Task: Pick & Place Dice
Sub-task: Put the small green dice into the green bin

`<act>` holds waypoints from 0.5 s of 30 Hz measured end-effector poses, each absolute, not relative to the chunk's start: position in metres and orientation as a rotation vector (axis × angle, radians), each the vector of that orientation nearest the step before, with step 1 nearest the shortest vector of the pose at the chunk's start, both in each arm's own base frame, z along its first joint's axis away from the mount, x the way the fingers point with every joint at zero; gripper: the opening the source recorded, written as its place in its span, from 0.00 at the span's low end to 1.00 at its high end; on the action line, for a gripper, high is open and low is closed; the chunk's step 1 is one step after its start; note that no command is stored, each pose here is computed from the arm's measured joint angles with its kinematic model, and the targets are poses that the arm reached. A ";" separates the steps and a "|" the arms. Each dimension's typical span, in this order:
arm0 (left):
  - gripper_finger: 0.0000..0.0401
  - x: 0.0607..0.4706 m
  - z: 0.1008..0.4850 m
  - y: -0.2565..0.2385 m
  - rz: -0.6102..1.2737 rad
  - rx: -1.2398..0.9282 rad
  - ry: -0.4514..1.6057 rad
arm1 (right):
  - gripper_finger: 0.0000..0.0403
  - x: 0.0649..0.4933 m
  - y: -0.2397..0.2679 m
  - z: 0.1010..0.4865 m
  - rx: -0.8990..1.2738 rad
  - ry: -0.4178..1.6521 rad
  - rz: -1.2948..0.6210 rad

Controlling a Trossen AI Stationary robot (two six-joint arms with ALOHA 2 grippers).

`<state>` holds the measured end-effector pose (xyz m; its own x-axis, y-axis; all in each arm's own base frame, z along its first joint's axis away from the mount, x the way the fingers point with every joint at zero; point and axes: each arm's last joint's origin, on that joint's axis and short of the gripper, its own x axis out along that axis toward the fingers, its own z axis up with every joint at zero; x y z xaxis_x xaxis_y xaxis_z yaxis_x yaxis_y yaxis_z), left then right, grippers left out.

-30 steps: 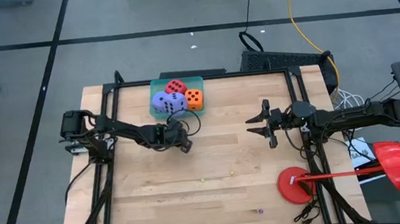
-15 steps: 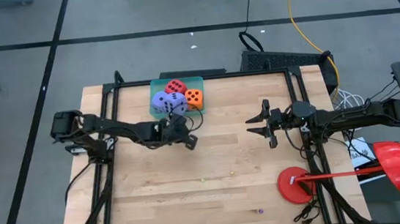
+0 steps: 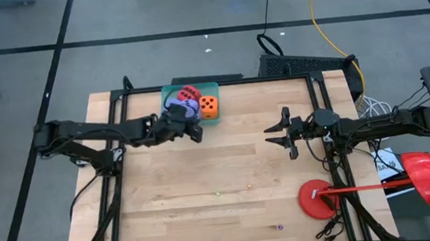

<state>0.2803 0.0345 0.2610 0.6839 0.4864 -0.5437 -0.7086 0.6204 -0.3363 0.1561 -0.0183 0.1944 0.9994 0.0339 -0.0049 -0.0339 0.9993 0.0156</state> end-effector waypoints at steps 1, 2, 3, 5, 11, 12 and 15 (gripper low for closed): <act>0.12 0.279 0.263 0.037 0.717 -0.570 0.421 | 0.32 0.156 -0.018 0.194 0.015 0.004 0.034; 0.12 0.278 0.263 0.040 0.719 -0.578 0.424 | 0.32 0.156 -0.018 0.195 0.015 0.003 0.034; 0.12 0.277 0.263 0.043 0.715 -0.587 0.427 | 0.32 0.156 -0.018 0.195 0.015 0.004 0.034; 0.12 0.278 0.264 0.049 0.711 -0.618 0.415 | 0.32 0.156 -0.018 0.195 0.015 0.004 0.034; 0.12 0.300 0.272 0.070 0.744 -0.593 0.448 | 0.32 0.156 -0.018 0.195 0.015 0.004 0.034; 0.12 0.305 0.276 0.074 0.748 -0.581 0.457 | 0.32 0.156 -0.018 0.195 0.015 0.003 0.034; 0.12 0.319 0.283 0.087 0.766 -0.535 0.516 | 0.32 0.156 -0.018 0.194 0.015 0.005 0.034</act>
<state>0.3189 0.0870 0.2832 0.6123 0.5031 -0.6099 -0.7542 0.6032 -0.2596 0.1561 -0.0183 0.1944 0.9994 0.0341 -0.0045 -0.0340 0.9993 0.0155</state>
